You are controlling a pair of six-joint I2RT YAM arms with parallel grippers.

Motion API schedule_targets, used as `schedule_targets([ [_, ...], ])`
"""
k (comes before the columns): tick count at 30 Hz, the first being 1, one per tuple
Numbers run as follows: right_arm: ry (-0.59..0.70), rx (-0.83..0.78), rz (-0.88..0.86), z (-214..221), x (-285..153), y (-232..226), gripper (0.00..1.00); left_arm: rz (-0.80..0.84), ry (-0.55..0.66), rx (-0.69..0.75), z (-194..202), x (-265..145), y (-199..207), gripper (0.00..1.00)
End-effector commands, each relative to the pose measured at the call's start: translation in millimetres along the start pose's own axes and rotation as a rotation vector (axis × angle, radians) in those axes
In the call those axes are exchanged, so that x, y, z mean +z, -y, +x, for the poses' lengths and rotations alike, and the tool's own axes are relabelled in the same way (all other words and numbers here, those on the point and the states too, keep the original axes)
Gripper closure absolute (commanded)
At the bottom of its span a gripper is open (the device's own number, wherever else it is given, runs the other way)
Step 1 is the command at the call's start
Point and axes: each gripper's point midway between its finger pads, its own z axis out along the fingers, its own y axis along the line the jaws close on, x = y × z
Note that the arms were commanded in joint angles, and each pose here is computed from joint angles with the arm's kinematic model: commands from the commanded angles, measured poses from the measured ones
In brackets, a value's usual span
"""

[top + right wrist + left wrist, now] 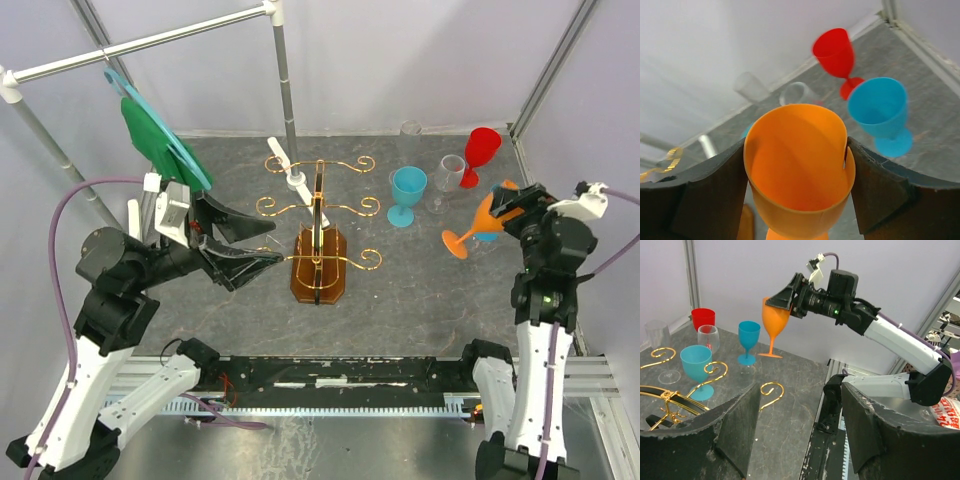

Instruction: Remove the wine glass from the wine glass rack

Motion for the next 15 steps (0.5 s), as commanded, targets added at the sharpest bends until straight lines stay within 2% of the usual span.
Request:
schedule_targets([
  [1, 0.154, -0.179, 0.077, 2, 21, 32, 0.24, 0.005, 0.034, 0.03, -3, 7, -6, 0.28],
  [4, 0.183, -0.258, 0.084, 21, 35, 38, 0.22, 0.007, 0.034, 0.021, 0, 8, -8, 0.28],
  [10, 0.252, -0.412, 0.0, 42, 52, 7, 0.21, -0.003, 0.046, 0.01, 0, 10, -12, 0.29],
  [15, 0.256, -0.473, -0.04, 66, 70, 3, 0.21, -0.015, 0.039, -0.005, 5, 13, -18, 0.29],
])
